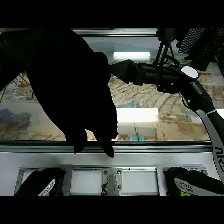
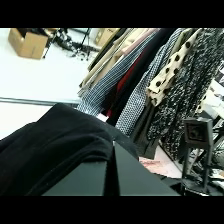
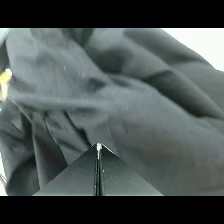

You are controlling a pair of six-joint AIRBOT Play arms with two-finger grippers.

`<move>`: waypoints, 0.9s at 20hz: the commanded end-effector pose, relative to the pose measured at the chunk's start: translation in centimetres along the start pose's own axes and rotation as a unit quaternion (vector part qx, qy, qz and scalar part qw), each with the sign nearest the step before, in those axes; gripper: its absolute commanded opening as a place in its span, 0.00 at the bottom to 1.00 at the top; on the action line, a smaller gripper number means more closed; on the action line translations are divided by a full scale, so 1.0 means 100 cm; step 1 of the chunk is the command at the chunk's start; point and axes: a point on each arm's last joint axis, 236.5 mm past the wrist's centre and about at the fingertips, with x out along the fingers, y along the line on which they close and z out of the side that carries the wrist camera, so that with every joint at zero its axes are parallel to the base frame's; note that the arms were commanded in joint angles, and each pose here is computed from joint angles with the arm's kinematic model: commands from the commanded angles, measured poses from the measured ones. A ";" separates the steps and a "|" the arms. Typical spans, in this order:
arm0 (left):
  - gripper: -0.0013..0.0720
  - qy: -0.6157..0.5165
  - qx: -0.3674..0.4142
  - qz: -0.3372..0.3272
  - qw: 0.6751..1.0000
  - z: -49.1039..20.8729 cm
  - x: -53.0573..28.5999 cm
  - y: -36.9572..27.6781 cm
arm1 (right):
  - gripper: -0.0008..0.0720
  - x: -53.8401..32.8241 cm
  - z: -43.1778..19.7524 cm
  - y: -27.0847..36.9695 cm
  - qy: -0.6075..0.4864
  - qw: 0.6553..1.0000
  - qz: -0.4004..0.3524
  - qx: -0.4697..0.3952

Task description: Fold the clothes and pants, and hang the long-sleeved shirts on hangers.

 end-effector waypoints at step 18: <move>0.96 0.335 -0.033 0.034 0.941 -0.248 0.173 0.045 | 0.04 -0.372 0.007 -0.096 0.073 0.680 -0.727 0.055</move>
